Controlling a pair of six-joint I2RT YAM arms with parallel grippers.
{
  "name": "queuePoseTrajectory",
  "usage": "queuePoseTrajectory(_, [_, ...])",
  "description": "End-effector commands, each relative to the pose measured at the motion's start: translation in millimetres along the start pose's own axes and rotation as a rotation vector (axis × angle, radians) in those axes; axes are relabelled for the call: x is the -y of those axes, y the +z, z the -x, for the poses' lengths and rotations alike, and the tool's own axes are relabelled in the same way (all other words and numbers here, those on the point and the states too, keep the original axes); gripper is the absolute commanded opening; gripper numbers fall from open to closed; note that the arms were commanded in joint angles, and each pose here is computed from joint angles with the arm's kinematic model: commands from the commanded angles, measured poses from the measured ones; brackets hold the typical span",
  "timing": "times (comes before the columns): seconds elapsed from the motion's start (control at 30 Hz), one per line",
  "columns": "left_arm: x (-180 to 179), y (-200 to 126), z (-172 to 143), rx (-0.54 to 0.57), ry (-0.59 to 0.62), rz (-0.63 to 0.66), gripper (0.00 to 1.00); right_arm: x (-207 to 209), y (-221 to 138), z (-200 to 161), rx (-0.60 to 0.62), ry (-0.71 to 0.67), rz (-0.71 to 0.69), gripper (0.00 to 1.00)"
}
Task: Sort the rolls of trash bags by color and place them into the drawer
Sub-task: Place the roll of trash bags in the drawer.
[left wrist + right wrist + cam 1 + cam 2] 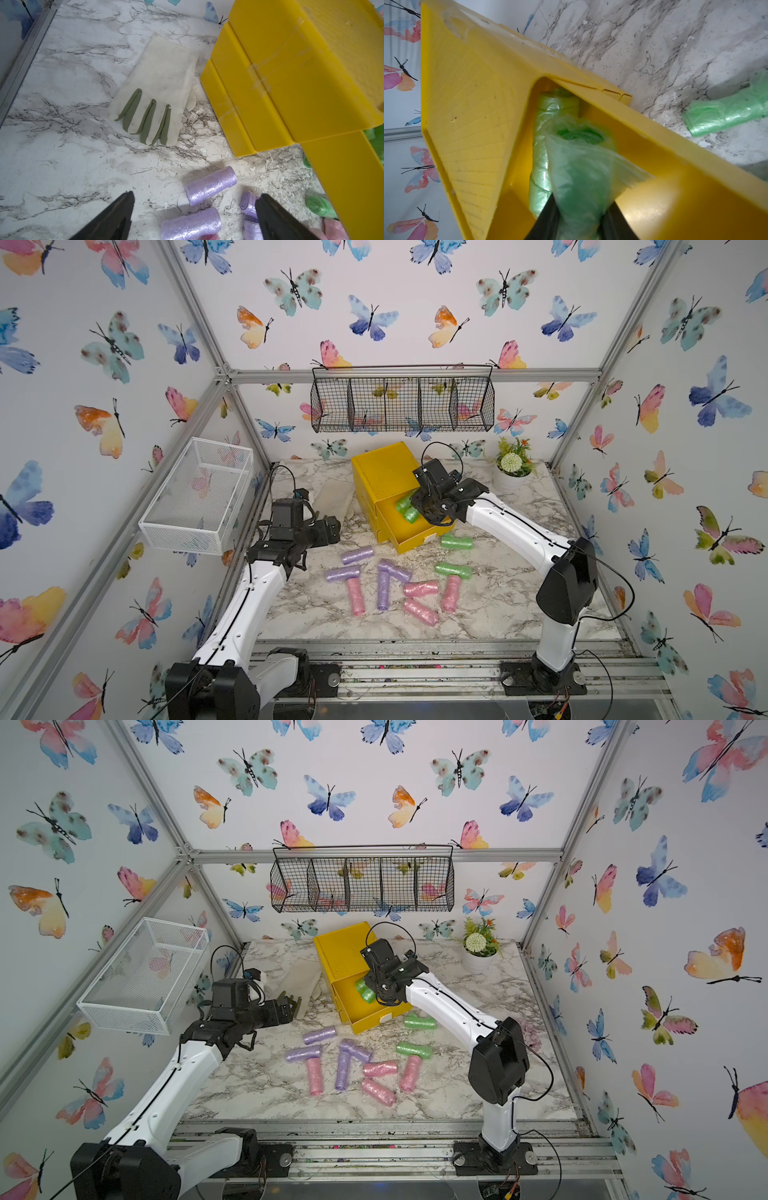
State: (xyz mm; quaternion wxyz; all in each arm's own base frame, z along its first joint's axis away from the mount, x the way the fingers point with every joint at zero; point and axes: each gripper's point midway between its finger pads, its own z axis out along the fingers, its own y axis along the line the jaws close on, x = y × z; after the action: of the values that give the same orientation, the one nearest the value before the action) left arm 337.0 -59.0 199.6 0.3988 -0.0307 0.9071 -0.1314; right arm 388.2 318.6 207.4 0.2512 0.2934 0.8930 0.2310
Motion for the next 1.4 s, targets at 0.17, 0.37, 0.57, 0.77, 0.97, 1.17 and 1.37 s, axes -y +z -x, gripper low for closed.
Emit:
queuePoseTrajectory(0.17, [-1.9, -6.0, 3.8, 0.023, 0.013, 0.008, 0.96, 1.8, -0.9, 7.8, 0.048, -0.003, -0.012, 0.35])
queuePoseTrajectory(0.37, [-2.0, -5.6, 3.6, 0.022, 0.013, 0.008, 0.96, 3.8, -0.1, 9.8, 0.052, -0.001, -0.016, 0.40])
queuePoseTrajectory(0.57, [-1.7, -6.0, 4.2, 0.023, 0.014, 0.007, 0.96, 0.5, -2.0, 11.1, 0.054, -0.001, 0.003, 0.42])
queuePoseTrajectory(0.77, [-1.8, -6.1, 4.3, 0.024, 0.013, 0.007, 0.96, -6.9, -10.8, 15.4, 0.065, -0.010, 0.034, 0.42])
queuePoseTrajectory(0.97, [-2.5, -7.0, 4.6, 0.027, 0.013, 0.011, 0.96, -31.5, -27.2, 18.2, 0.062, -0.116, 0.137, 0.42])
queuePoseTrajectory(1.17, [-4.2, -6.1, 3.8, 0.025, 0.014, 0.019, 0.96, -51.0, -54.7, 22.5, 0.077, -0.228, 0.247, 0.42])
queuePoseTrajectory(1.37, [-6.3, -4.2, 2.5, 0.021, 0.011, 0.029, 0.96, -62.4, -111.5, 28.9, 0.146, -0.365, 0.441, 0.43])
